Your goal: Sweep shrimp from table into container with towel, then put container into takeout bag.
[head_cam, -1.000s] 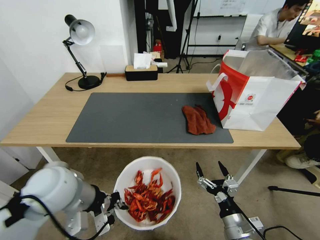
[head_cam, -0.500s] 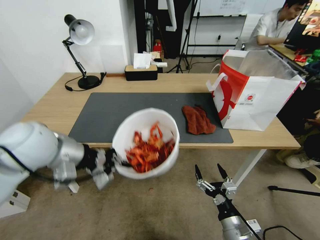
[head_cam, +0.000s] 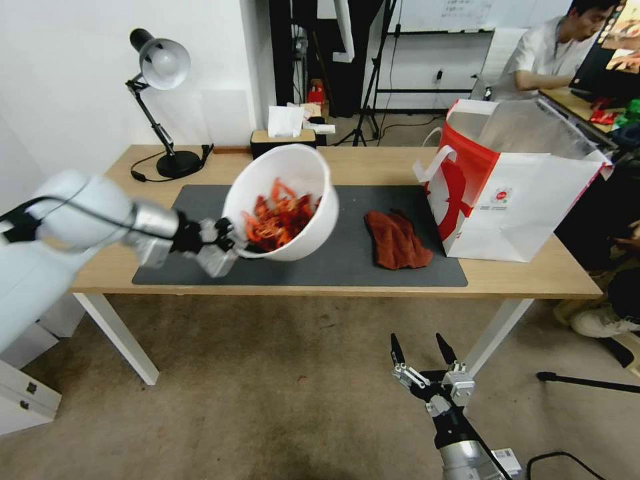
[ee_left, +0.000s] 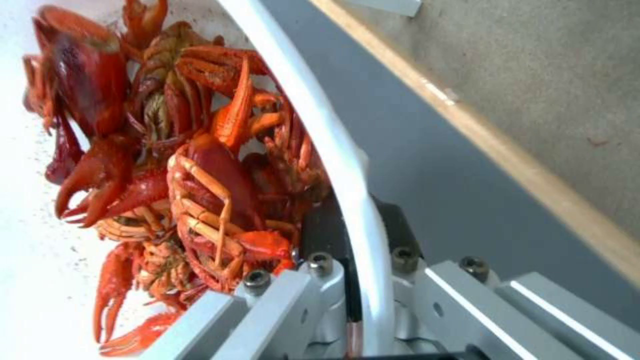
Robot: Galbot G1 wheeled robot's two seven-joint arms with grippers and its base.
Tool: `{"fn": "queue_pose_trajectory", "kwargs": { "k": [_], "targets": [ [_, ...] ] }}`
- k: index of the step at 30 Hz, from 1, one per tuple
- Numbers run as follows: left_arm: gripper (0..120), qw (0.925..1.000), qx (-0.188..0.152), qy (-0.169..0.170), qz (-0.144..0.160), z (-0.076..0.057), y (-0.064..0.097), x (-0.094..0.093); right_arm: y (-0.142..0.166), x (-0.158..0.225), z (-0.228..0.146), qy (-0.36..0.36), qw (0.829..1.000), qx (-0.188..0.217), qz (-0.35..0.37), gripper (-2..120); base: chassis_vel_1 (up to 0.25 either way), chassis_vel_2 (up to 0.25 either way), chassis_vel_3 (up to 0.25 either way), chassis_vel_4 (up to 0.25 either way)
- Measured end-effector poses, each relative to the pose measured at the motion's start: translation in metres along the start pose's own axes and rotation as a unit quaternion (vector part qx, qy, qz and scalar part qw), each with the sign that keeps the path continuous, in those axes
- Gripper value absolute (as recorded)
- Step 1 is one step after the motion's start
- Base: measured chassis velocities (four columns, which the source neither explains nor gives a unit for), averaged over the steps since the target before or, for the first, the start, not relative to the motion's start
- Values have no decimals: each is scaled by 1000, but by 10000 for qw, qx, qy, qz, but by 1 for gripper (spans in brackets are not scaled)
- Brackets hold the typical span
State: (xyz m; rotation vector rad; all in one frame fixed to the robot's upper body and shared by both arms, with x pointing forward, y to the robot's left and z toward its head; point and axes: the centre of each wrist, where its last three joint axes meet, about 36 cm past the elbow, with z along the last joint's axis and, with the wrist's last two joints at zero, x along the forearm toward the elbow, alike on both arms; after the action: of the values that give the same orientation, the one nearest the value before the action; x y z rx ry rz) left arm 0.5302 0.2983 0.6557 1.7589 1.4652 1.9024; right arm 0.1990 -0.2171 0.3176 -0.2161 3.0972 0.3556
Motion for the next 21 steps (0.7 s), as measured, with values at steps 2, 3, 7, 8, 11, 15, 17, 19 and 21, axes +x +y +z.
{"fn": "queue_pose_trajectory", "kwargs": {
  "k": [2, 3, 7, 8, 11, 15, 17, 19, 21],
  "targets": [
    [0, 10000, -20, -9, 6, 3, 10, -9, 2, 0, 0, -12, 10000, -1, 9, 100, 0, 0, 0, 0],
    [0, 10000, -36, -12, -2, 5, 18, -14, 3, 1, 1, -16, 10000, -6, 21, 100, 0, 0, 0, 0],
    [0, 9999, -76, -21, -67, 8, 47, -32, 4, 1, 1, -27, 10000, -7, 45, 100, 0, 0, 0, 0],
    [0, 9999, -76, -21, -67, 8, 47, -32, 4, 1, 1, -27, 10000, -7, 45, 100, 0, 0, 0, 0],
    [0, 9999, -94, -36, -115, 12, 68, -45, 4, 0, 1, -41, 10000, -7, 64, 100, 0, 0, 0, 0],
    [0, 9993, -251, -155, -210, 14, 114, -68, 2, -4, 0, -91, 9999, 14, 83, 100, 0, 0, 0, 0],
    [0, 9984, -406, -267, -295, 9, 146, -82, 1, -4, 1, -76, 9999, 32, 89, 100, 0, 0, 0, 0],
    [0, 9978, -488, -311, -321, 5, 164, -89, 1, -4, 2, -67, 9999, 36, 94, 100, 0, 0, 0, 0],
    [0, 9973, -576, -314, -321, 4, 192, -104, 1, -4, 3, -52, 9999, 30, 115, 100, 0, 0, 0, 0]
  ]
}}
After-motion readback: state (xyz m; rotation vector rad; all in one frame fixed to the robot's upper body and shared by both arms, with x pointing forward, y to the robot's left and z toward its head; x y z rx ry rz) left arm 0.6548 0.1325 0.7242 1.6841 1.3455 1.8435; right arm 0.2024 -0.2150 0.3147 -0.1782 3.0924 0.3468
